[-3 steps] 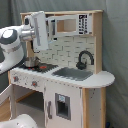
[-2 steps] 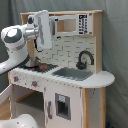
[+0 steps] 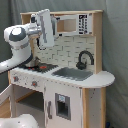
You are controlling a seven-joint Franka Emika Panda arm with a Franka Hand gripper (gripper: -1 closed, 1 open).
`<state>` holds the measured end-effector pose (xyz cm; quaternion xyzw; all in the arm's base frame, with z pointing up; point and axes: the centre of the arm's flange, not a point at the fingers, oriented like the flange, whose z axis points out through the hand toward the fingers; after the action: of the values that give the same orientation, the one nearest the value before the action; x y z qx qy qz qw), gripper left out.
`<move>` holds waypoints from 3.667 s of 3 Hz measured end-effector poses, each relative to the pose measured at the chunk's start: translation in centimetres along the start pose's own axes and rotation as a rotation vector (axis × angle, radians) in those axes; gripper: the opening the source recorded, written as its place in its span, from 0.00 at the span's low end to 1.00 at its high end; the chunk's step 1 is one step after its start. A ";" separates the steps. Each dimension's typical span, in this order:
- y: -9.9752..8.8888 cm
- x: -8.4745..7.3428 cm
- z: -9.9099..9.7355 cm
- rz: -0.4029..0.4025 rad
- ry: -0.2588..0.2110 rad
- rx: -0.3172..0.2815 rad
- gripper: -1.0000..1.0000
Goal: Play with the kitchen
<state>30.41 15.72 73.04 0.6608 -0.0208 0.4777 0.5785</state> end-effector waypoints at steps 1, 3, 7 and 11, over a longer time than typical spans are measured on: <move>-0.1 0.0 0.1 0.000 0.002 0.005 0.00; -3.7 2.5 -1.0 -0.012 0.087 0.097 0.00; -9.4 11.1 -1.7 -0.055 0.191 0.219 0.00; -16.0 16.3 -0.8 -0.137 0.283 0.248 0.00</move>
<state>48.10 30.20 71.71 0.6529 0.1648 0.5243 0.5212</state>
